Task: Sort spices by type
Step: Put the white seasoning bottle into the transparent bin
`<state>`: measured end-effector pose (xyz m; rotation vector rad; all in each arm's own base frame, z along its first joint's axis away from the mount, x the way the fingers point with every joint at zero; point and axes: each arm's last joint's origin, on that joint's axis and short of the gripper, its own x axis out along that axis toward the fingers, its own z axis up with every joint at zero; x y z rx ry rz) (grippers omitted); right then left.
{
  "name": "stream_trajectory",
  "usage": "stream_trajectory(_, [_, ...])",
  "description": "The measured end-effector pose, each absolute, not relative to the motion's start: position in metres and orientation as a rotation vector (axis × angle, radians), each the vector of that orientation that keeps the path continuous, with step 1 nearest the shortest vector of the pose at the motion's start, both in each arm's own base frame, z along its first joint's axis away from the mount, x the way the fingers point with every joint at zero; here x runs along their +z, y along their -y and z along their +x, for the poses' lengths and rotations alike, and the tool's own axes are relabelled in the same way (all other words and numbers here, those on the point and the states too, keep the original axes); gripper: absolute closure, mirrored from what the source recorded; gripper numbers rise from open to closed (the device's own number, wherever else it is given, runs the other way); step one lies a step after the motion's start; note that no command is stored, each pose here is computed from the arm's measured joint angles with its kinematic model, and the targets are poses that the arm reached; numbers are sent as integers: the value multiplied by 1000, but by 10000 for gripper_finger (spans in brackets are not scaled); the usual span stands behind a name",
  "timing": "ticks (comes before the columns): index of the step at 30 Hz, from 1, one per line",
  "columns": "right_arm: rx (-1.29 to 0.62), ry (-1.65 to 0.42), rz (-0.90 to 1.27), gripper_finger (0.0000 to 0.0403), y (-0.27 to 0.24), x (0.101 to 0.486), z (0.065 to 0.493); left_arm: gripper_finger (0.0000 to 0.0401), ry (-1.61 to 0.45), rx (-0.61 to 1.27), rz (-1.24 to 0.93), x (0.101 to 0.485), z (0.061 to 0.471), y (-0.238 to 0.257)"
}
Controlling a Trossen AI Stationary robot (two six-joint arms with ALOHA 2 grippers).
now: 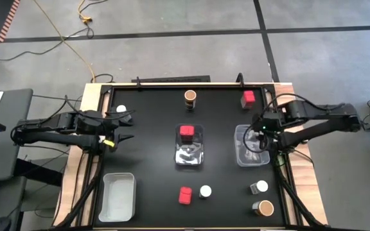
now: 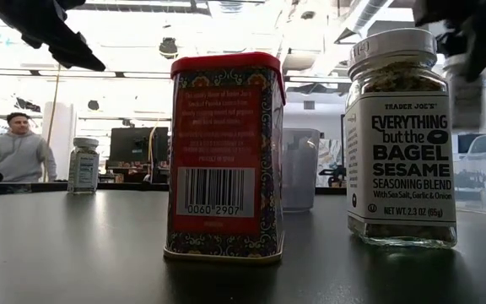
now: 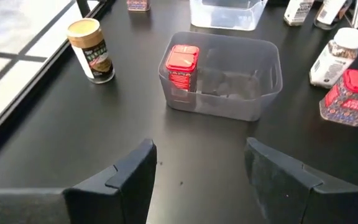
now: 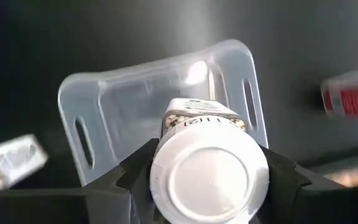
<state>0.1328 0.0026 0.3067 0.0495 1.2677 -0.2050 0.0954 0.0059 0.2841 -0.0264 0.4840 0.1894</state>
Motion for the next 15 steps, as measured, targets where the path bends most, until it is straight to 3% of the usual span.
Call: stream_trajectory(15, [-99,-1299,-36,180,20,237,162,170,-483,192,-36,284,95,-6])
